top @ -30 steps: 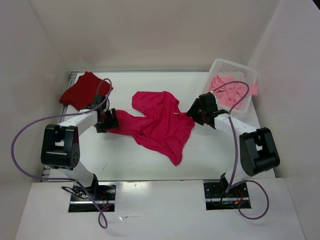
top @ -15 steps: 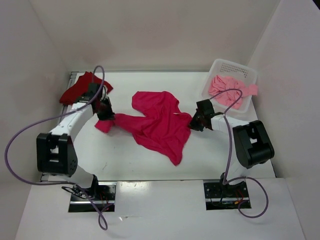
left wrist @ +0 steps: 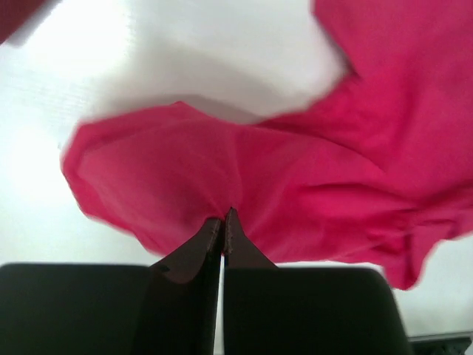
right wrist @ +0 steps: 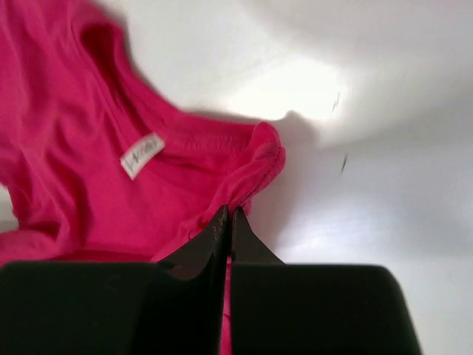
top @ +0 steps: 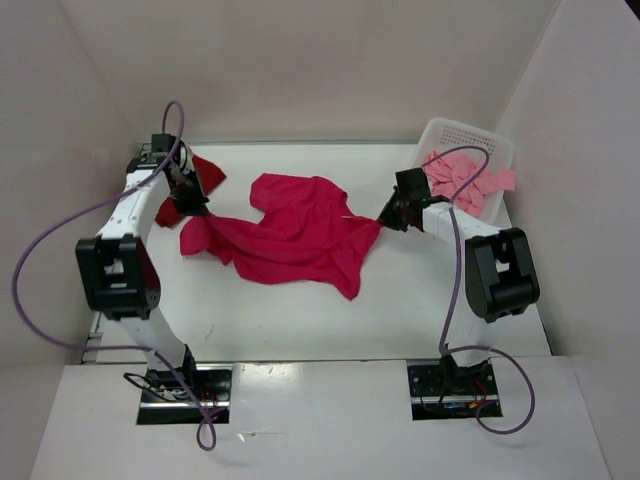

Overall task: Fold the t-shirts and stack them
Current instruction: Flatten out the tshirt

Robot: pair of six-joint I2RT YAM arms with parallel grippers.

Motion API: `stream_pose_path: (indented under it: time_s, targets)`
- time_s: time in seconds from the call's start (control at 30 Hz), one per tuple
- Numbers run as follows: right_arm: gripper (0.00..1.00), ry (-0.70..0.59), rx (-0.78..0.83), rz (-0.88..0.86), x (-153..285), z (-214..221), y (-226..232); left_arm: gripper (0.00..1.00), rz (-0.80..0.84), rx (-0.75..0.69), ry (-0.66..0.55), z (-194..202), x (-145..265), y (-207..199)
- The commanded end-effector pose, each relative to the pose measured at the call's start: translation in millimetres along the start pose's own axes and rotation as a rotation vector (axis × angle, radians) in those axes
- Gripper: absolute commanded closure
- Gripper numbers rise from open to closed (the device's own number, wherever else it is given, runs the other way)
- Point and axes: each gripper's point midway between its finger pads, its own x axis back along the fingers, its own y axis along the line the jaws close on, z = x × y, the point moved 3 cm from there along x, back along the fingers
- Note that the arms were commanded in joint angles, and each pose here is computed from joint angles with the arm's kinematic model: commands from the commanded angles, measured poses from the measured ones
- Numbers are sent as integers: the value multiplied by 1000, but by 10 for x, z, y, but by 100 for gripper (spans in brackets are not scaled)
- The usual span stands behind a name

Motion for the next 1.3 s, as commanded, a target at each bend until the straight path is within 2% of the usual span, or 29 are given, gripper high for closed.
stream_pose_path:
  time_s: [0.0, 0.03, 0.13, 0.2, 0.23, 0.27, 0.33, 0.37, 0.47, 0.5, 0.53, 0.57, 0.6, 0.63, 0.73, 0.77, 0.87, 0.93, 0.97, 1.0, 1.1, 1.17, 1.27]
  targets:
    - [100, -95, -1, 55, -133, -464, -85, 100, 6, -32, -30, -340, -363, -40]
    - [100, -112, -9, 50, -145, -548, -74, 100, 8, -22, -37, -447, -556, -47]
    - [100, -154, 1, 37, -134, -798, 50, 100, 52, 6, -88, -857, -705, -209]
    - [85, -139, 1, 35, -149, -790, 62, 92, 79, 19, -124, -1035, -779, -282]
    - [77, -134, 12, 26, -100, -787, 80, 63, 126, 20, -140, -1095, -738, -369]
    - [63, -120, 12, 37, -76, -736, 38, 47, 137, 29, -136, -1090, -734, -389]
    - [59, -140, 21, 38, 82, -701, -6, 24, 149, 22, -168, -1091, -630, -407]
    - [63, -146, 21, 33, 142, -688, -13, 22, 141, 23, -174, -972, -568, -365]
    - [79, -143, 58, 17, 327, -574, 20, 23, 140, 20, -199, -732, -450, -294]
    - [93, -146, 83, 17, 350, -527, 48, 26, 161, 13, -228, -645, -243, -314]
    - [97, -117, 127, 3, 369, -357, 131, 29, 154, 28, -205, -389, -218, -238]
    - [97, -111, 144, -12, 357, -284, 190, 33, 151, 30, -198, -266, -199, -202]
    - [97, -77, 175, -18, 284, -142, 207, 48, 156, 32, -175, -118, -193, -172]
    - [95, -40, 203, -30, 230, 11, 276, 54, 139, 42, -130, 125, -274, -78]
    - [86, 34, 231, -63, 42, 182, 360, 82, 136, 54, -118, 388, -193, -10]
    - [84, 36, 231, -61, -2, 193, 353, 85, 125, 73, -86, 572, -205, 48]
    - [81, 34, 252, -80, -28, 140, 430, 85, 112, 123, -12, 924, -355, 155]
    - [80, 39, 262, -87, -25, 149, 435, 74, 106, 154, 4, 1026, -460, 196]
    - [80, 39, 262, -87, -25, 149, 435, 62, 94, 194, 2, 1056, -499, 215]
    - [80, 38, 262, -100, -13, 168, 432, 57, 88, 222, 17, 1156, -561, 249]
    - [80, 59, 251, -111, 5, 247, 394, 45, 95, 293, -25, 1104, -648, 239]
    - [79, 63, 258, -116, 27, 287, 404, 42, 102, 316, -62, 1063, -719, 244]
    - [73, 56, 267, -109, -1, 264, 409, 41, 97, 328, -53, 982, -833, 234]
